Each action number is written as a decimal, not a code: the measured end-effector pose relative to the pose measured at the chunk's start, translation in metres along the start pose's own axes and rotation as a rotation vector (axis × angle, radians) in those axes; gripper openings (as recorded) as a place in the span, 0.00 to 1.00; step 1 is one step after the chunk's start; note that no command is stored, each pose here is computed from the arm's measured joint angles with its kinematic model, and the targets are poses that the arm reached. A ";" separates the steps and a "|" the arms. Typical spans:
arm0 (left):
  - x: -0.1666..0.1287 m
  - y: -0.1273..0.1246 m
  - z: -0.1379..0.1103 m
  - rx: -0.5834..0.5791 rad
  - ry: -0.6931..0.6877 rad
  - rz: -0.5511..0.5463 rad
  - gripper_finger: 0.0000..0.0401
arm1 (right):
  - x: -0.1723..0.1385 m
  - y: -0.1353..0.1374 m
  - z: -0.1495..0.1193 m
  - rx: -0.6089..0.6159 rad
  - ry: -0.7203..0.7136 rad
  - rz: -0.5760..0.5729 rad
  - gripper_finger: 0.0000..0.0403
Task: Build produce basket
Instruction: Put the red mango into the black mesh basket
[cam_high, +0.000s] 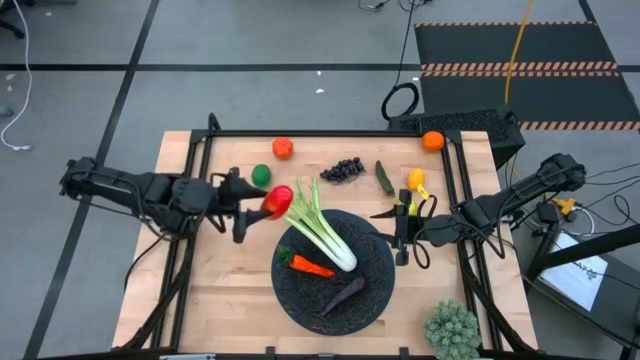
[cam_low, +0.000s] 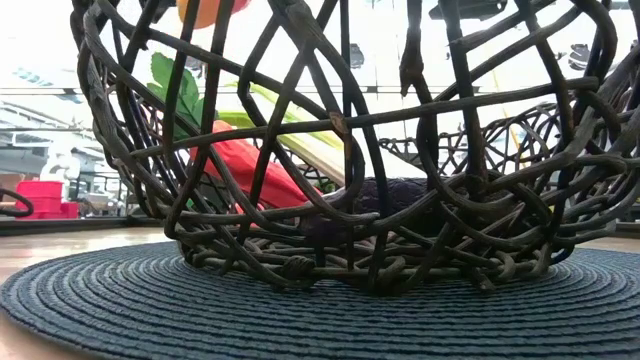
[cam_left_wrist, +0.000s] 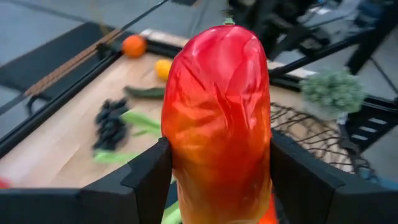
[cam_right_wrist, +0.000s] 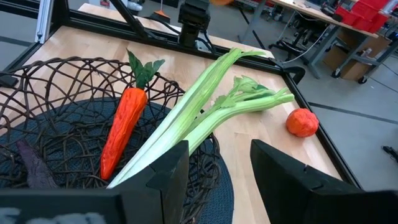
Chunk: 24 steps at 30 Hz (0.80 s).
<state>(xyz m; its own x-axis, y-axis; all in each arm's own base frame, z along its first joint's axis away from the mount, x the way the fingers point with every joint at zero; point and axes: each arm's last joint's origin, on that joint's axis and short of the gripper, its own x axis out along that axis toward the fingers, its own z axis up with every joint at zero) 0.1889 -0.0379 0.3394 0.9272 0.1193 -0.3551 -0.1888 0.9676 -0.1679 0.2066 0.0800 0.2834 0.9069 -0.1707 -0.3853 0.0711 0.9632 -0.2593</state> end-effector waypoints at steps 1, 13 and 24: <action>0.003 -0.004 0.001 0.013 -0.012 -0.014 0.61 | 0.000 0.000 0.000 0.000 0.000 0.000 0.41; 0.059 -0.049 -0.025 0.140 0.056 -0.083 0.61 | 0.000 0.000 0.000 0.025 0.000 0.000 0.41; 0.105 -0.085 -0.056 0.160 0.047 -0.146 0.61 | 0.000 0.000 0.000 0.028 0.000 0.000 0.41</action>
<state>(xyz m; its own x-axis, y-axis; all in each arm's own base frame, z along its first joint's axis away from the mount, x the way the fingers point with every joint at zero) 0.2844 -0.1203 0.2653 0.9239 -0.0314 -0.3812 0.0033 0.9972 -0.0742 0.2066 0.0800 0.2834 0.9070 -0.1706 -0.3850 0.0825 0.9686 -0.2347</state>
